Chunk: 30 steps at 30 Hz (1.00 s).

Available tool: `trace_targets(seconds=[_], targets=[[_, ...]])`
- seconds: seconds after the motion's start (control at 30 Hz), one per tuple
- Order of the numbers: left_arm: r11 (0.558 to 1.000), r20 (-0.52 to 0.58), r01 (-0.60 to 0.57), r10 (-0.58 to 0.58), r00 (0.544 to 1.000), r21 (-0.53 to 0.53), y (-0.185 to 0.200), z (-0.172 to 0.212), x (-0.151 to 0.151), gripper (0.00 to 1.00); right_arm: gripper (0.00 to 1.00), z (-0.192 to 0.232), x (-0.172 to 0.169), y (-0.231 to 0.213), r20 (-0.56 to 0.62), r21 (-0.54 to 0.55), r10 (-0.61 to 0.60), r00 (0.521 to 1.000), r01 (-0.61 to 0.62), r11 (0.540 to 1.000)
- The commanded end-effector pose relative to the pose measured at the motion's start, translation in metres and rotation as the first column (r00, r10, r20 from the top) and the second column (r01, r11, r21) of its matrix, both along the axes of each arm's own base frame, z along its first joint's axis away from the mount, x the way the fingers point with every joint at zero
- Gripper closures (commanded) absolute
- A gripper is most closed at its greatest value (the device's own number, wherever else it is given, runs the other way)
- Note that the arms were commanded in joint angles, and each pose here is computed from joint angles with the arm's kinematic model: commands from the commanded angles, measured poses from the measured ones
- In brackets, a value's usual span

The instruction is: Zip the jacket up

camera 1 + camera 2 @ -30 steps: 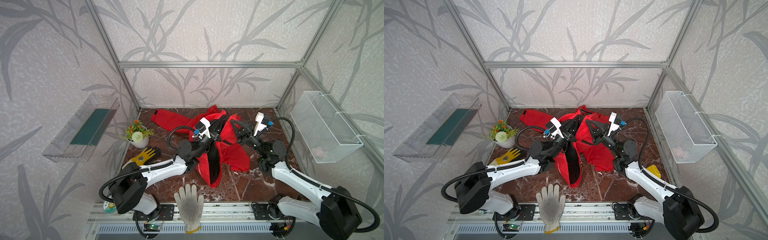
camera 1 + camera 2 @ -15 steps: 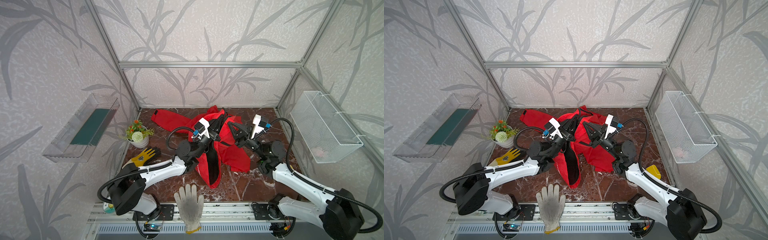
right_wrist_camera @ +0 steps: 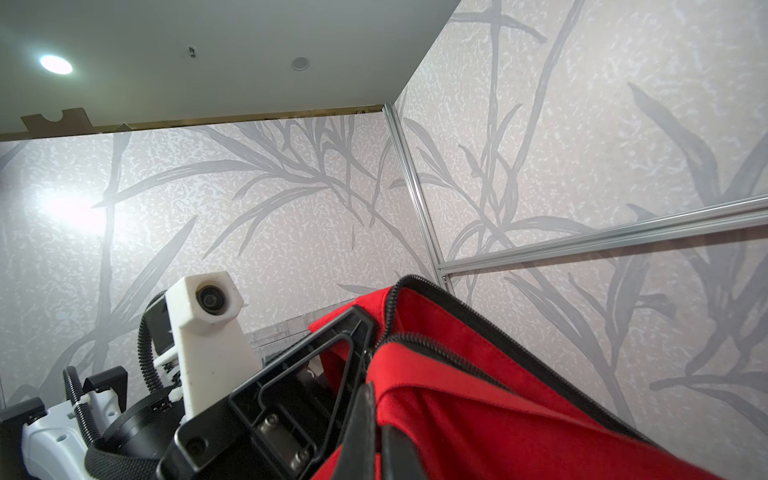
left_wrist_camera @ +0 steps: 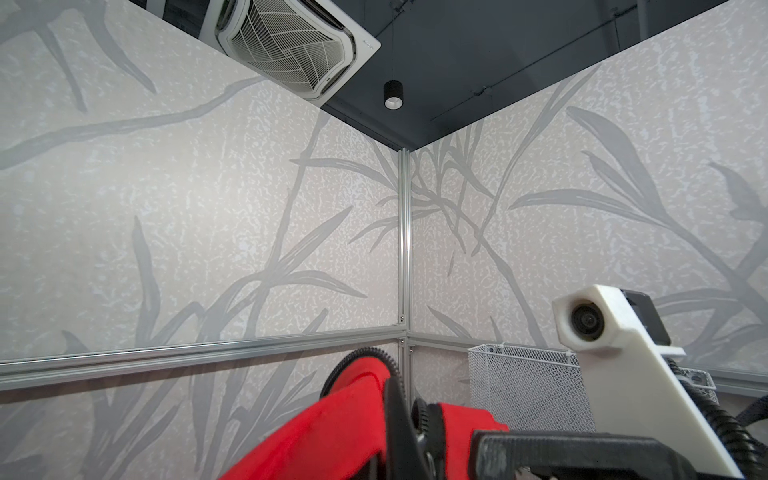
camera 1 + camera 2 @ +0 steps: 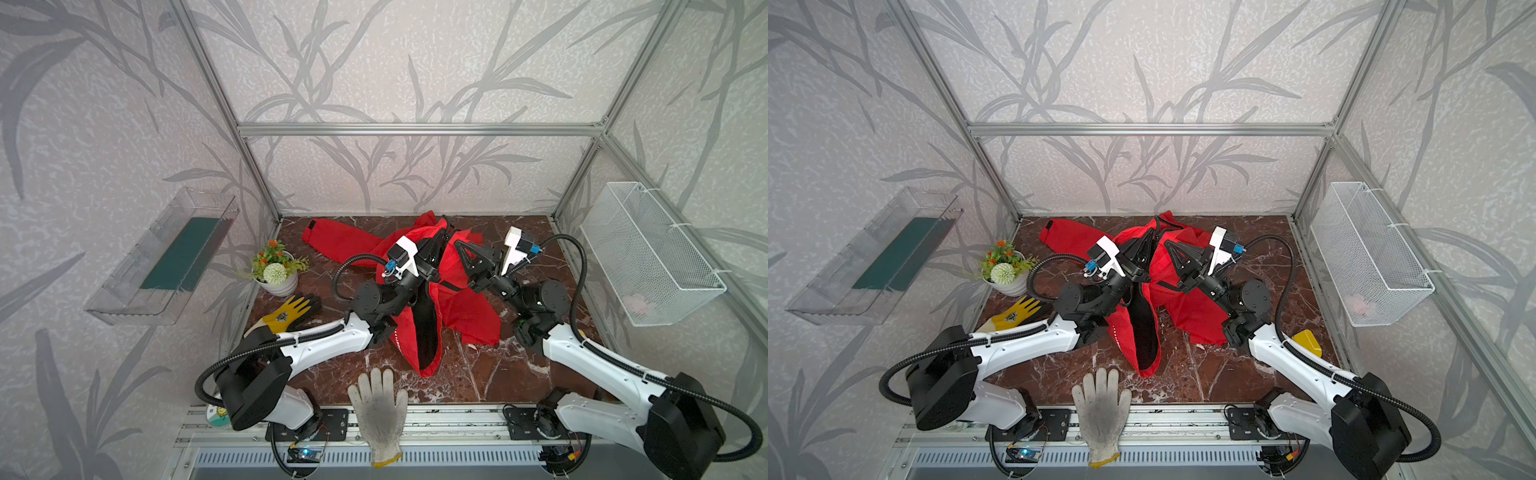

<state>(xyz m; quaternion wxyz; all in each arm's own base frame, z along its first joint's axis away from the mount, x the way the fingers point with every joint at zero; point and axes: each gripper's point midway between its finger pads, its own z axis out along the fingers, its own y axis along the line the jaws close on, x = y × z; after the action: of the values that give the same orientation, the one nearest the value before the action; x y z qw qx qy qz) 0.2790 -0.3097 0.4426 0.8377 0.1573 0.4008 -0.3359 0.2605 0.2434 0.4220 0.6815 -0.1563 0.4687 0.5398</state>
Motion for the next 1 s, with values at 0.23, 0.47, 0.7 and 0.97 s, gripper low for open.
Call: trace_targets(seconds=[0.23,0.47,0.7,0.97], targets=[[0.999,0.049,-0.018,0.02,0.999,-0.047,0.017,0.014,-0.012,1.0,1.0,0.061,-0.013,-0.043,0.112,0.266,-0.034,0.993,0.003,0.964],[0.999,0.033,-0.014,0.015,0.999,-0.049,0.02,0.009,-0.013,1.0,1.0,0.068,-0.008,-0.05,0.119,0.281,-0.054,0.991,0.019,0.96],[1.0,-0.014,-0.009,0.009,1.0,-0.007,0.013,0.0,-0.006,1.0,1.0,0.059,0.01,-0.065,0.093,0.272,-0.115,0.989,0.085,0.958],[1.0,-0.406,-0.004,0.006,0.914,0.005,0.004,-0.091,0.061,1.0,1.0,-0.025,0.045,-0.063,-0.069,0.153,-0.215,0.974,0.223,0.963]])
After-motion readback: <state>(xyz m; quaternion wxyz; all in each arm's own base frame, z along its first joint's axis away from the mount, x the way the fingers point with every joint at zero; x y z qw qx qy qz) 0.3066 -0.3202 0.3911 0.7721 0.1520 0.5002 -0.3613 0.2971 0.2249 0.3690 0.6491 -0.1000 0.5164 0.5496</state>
